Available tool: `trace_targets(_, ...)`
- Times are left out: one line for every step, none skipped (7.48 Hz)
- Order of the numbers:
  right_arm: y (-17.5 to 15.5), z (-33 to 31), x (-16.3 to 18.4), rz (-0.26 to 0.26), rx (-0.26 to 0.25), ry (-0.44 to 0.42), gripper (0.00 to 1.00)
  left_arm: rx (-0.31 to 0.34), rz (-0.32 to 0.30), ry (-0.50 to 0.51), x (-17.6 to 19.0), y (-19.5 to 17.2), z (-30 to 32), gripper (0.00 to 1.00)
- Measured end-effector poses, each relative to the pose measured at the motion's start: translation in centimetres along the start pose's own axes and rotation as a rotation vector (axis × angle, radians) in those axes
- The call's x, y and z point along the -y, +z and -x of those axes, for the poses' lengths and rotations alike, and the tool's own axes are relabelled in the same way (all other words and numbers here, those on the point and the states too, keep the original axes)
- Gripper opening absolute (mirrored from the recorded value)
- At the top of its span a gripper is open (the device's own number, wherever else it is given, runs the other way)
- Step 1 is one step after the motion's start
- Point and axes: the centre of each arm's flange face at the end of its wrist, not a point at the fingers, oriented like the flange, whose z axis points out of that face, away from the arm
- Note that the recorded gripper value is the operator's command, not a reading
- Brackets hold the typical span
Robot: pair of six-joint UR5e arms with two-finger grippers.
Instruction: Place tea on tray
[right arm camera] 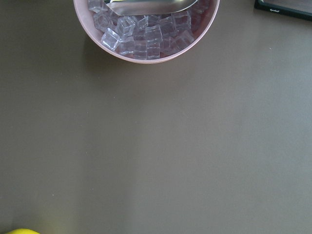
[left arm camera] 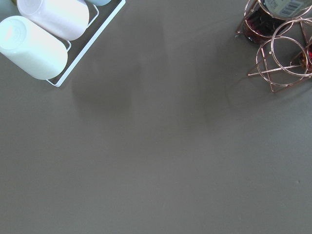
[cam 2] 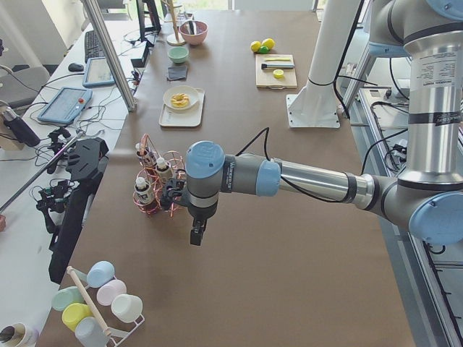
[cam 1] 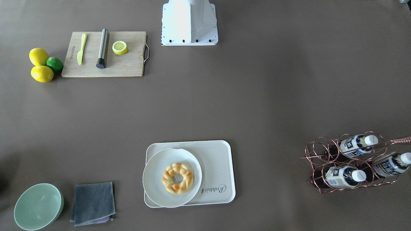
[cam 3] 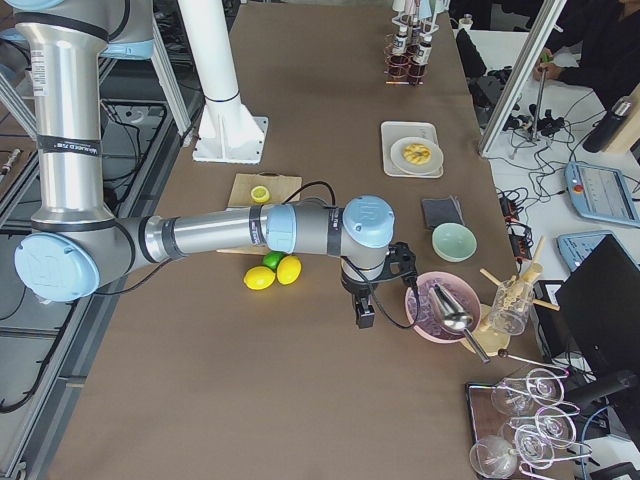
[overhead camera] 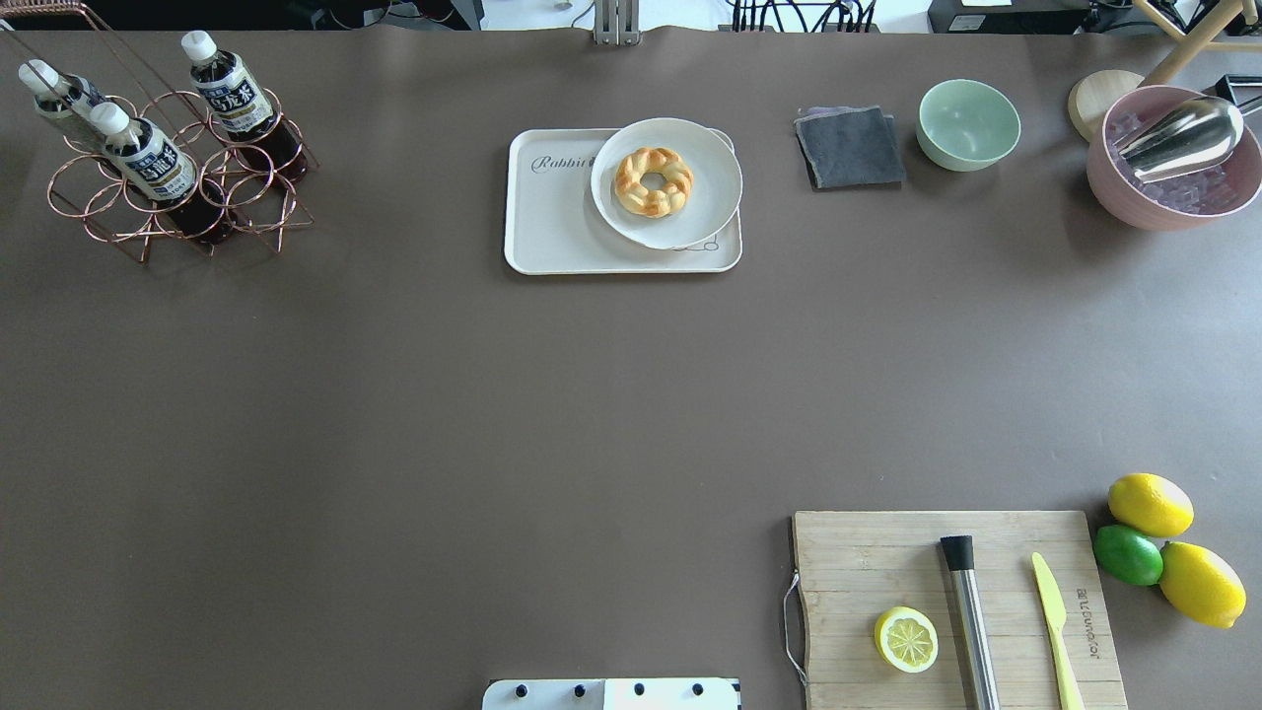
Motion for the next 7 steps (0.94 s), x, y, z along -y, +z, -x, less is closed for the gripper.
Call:
trace_targets(0.04,-0.03,0.04,0.001,-0.001,0.014,1.00,0.001,0.003,0.003,0.14,0.12,-0.14,0.98)
trace_targets(0.14,-0.09,-0.01,0.003,0.000,0.025,1.00,-0.005,0.011,0.007,0.28,0.52,-0.43,0.98)
trace_targets(0.21,-0.14,-0.08,0.004,0.000,0.032,1.00,-0.010,0.017,0.011,0.27,0.81,-0.68,0.98)
trace_targets(0.31,-0.21,-0.17,0.006,0.001,0.036,1.00,-0.011,0.020,0.016,0.31,0.93,-0.77,0.98)
trace_targets(0.41,-0.27,-0.29,0.008,0.001,0.040,1.00,-0.009,0.018,0.022,0.38,0.95,-0.79,0.98)
trace_targets(0.52,-0.36,-0.45,0.011,0.001,0.043,1.00,-0.007,0.013,0.030,0.58,0.85,-0.89,0.98)
trace_targets(0.58,-0.42,-0.56,0.012,0.001,0.045,1.00,-0.006,0.007,0.037,0.95,0.65,-1.07,0.98)
